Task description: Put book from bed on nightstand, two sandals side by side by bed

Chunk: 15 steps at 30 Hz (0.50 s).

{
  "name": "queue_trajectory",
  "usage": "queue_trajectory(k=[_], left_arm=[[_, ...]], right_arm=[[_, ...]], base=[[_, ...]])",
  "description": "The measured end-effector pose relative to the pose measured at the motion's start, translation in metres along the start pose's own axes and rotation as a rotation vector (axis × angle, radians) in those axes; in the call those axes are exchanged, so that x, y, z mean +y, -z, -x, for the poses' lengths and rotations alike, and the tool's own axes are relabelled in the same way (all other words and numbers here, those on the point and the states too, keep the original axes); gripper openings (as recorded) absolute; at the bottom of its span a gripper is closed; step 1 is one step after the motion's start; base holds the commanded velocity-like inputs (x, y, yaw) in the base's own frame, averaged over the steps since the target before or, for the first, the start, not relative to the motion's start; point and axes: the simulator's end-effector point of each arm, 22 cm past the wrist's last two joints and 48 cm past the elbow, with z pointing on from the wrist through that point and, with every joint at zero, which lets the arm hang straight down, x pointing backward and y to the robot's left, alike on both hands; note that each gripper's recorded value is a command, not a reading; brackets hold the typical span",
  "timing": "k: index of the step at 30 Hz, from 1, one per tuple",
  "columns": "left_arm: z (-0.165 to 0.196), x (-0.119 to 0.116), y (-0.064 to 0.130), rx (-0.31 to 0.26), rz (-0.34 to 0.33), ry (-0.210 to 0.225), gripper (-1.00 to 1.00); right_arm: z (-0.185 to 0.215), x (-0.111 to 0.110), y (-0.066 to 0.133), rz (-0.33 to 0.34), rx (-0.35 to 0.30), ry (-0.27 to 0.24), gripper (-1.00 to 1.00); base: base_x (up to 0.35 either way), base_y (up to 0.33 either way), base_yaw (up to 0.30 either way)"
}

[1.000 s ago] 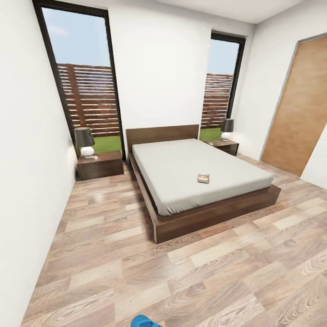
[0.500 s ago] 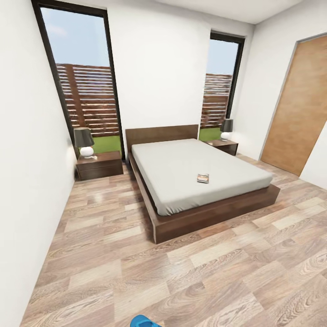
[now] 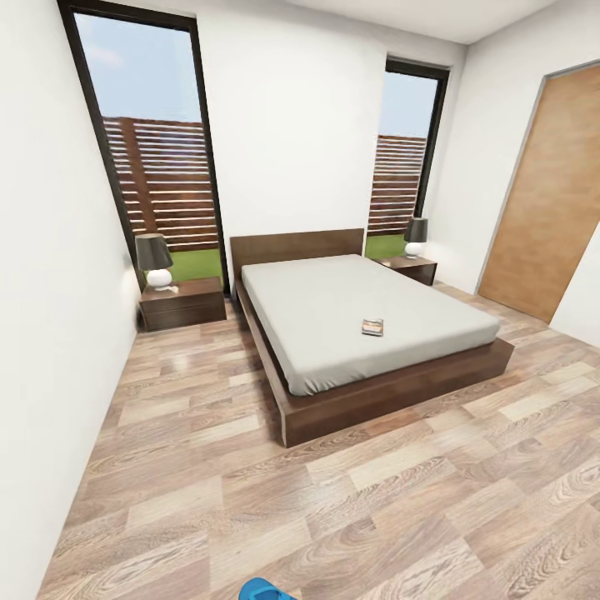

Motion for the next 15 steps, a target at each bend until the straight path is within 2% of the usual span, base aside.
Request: queue_trajectory(k=[6, 15], left_arm=[[0.001, 0.0, 0.0, -0.003, 0.0, 0.001, 1.0], [0.002, 0.002, 0.0, -0.005, 0.002, 0.0, 1.0]], right_arm=[[0.016, -0.005, -0.001, -0.011, -0.051, -0.001, 1.0], [0.051, -0.045, 0.0, -0.069, -0.147, -0.004, 1.0]], base=[[0.0, 0.0, 0.0], [0.0, 0.0, 0.0]])
